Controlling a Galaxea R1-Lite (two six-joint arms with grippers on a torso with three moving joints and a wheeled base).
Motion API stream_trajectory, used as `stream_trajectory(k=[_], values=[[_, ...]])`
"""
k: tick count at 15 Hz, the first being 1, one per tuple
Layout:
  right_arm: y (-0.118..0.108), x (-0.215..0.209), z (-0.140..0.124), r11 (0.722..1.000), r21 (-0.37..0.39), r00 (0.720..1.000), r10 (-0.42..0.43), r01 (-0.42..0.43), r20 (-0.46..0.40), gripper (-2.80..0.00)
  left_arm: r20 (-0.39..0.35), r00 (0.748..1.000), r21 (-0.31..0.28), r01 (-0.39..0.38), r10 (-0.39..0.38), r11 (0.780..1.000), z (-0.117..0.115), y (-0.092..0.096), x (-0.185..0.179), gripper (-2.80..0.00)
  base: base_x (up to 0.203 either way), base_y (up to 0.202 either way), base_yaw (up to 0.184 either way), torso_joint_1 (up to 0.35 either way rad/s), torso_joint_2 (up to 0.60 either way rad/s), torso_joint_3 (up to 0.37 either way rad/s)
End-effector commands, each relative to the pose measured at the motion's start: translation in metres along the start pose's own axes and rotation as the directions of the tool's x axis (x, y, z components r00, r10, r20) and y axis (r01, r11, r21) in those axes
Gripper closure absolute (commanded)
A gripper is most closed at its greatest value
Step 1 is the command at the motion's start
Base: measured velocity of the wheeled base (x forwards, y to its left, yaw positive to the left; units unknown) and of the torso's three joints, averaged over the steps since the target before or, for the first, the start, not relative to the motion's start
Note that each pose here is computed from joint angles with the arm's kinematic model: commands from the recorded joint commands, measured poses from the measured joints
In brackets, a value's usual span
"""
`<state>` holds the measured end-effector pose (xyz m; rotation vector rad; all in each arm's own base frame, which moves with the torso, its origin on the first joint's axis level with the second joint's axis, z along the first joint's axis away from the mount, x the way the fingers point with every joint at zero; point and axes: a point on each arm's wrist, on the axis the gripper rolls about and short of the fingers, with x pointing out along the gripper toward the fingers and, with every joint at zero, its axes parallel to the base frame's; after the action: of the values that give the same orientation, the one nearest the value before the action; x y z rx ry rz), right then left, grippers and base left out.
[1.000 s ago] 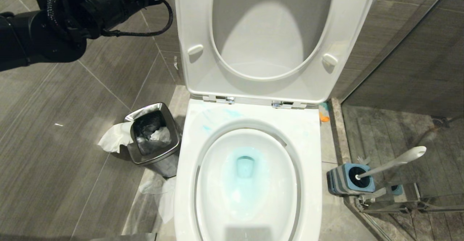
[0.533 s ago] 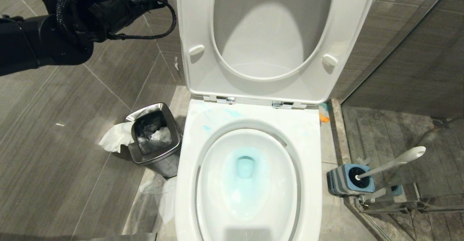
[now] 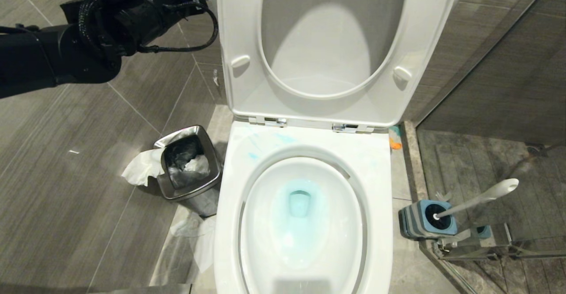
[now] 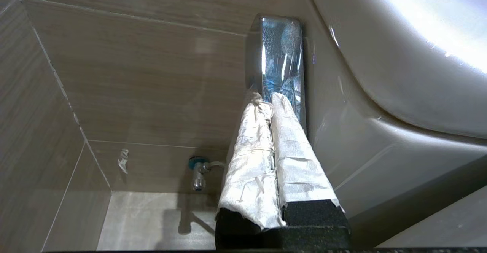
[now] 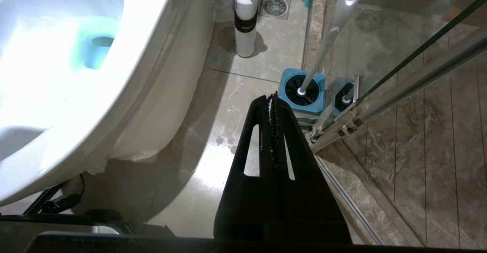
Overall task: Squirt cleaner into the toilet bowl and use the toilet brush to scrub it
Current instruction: Flush the toilet
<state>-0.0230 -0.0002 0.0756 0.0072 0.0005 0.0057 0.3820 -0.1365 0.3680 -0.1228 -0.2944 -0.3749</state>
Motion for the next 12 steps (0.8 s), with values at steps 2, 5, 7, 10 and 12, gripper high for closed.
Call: stream_trajectory(k=[2, 5, 7, 10, 12], values=[[0.0, 0.0001, 0.0, 1.0, 0.0, 1.0, 0.0, 0.0, -0.001, 0.0, -0.019, 1.0, 0.003, 0.002, -0.002, 1.0, -0.0084, 0.0006, 0.0036, 0.0, 0.0, 0.0, 0.0, 0.0, 0.0, 0.0], [0.0, 0.0001, 0.0, 1.0, 0.0, 1.0, 0.0, 0.0, -0.001, 0.0, -0.023, 1.0, 0.007, 0.011, -0.011, 1.0, -0.0082, 0.0003, 0.0033, 0.0, 0.0, 0.0, 0.0, 0.0, 0.0, 0.0], [0.0, 0.0001, 0.0, 1.0, 0.0, 1.0, 0.0, 0.0, -0.001, 0.0, -0.021, 1.0, 0.007, 0.011, -0.011, 1.0, -0.0074, 0.0003, 0.003, 0.0, 0.0, 0.0, 0.0, 0.0, 0.0, 0.0], [0.0, 0.0001, 0.0, 1.0, 0.0, 1.0, 0.0, 0.0, -0.001, 0.0, -0.018, 1.0, 0.007, 0.011, -0.011, 1.0, -0.0059, 0.0002, 0.0023, 0.0, 0.0, 0.0, 0.0, 0.0, 0.0, 0.0], [0.0, 0.0001, 0.0, 1.0, 0.0, 1.0, 0.0, 0.0, -0.001, 0.0, -0.015, 1.0, 0.007, 0.012, -0.011, 1.0, -0.0043, 0.0, 0.0016, 0.0, 0.0, 0.0, 0.0, 0.0, 0.0, 0.0]])
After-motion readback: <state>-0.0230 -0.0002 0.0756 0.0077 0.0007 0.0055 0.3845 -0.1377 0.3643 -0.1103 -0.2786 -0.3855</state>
